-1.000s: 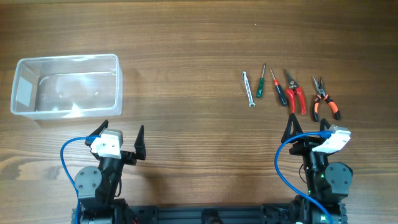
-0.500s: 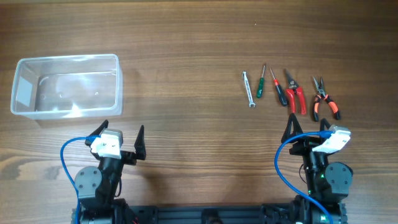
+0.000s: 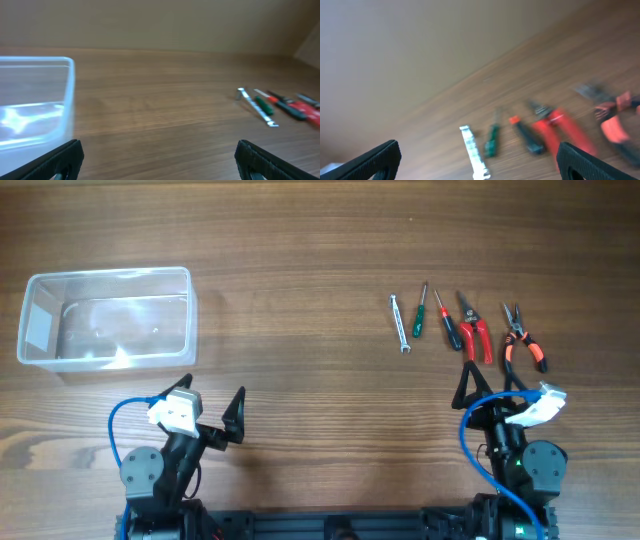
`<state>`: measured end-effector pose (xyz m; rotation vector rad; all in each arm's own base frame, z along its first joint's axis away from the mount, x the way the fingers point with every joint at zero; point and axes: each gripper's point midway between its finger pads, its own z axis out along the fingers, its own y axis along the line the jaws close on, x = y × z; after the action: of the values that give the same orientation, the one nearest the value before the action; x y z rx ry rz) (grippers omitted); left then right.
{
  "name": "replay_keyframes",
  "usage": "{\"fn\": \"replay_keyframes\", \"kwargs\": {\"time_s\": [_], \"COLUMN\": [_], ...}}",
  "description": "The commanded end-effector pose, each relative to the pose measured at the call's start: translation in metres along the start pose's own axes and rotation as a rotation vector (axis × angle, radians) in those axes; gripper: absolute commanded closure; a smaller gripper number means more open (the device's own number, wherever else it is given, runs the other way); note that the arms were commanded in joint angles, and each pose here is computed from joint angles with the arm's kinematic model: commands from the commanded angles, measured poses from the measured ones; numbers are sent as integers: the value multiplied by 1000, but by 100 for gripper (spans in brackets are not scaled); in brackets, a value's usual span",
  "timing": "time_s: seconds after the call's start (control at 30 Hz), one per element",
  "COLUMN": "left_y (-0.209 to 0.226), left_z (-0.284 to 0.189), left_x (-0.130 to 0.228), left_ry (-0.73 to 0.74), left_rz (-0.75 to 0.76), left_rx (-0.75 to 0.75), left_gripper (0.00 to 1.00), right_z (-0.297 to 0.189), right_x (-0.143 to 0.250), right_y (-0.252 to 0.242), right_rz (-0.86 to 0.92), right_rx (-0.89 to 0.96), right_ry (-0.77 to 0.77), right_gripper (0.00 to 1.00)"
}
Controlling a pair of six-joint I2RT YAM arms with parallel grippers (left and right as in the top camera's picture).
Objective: Pack container
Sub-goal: 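Grasp the clear container rim with the left gripper and drag it right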
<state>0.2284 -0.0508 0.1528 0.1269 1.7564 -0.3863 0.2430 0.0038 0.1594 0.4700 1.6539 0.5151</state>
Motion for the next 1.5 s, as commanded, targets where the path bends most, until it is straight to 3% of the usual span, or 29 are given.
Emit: {"fn": "replay_keyframes", "kwargs": {"time_s": [0.0,0.17,0.33,0.57,0.63,0.77,0.93,1.13,1.27,1.47], "left_y": [-14,-7,-4,19,12,26,106,224,272,339], "left_z": [1,-2,3,34,46,66,76,47,45,10], "left_x": [6,-2,-58,-115,-137,-144,-109,-125,-128,-125], "left_ry": [29,70,101,415,454,441,560,560,591,630], "left_rz": [-171,-249,-258,-191,-217,-207,-207,-391,-212,-64], "left_rx": [83,15,-34,-160,-112,-147,-465,-715,-744,-897], "left_gripper": [0,1,0,0,0,0,0,0,9,6], "right_z": [-7,-19,-15,32,47,69,66,58,53,37], "right_x": [22,21,-11,-46,-62,-70,-68,-61,-57,-51], "right_y": [42,60,85,85,89,89,68,65,63,45], "right_rz": [100,-42,-169,-269,-251,-220,-246,-230,-223,-237], "right_rx": [-231,-287,-299,-77,-25,10,120,137,150,262], "right_ry": [156,211,250,643,725,800,817,859,883,941], "right_gripper": [0,0,0,1,0,0,0,0,0,0]}}
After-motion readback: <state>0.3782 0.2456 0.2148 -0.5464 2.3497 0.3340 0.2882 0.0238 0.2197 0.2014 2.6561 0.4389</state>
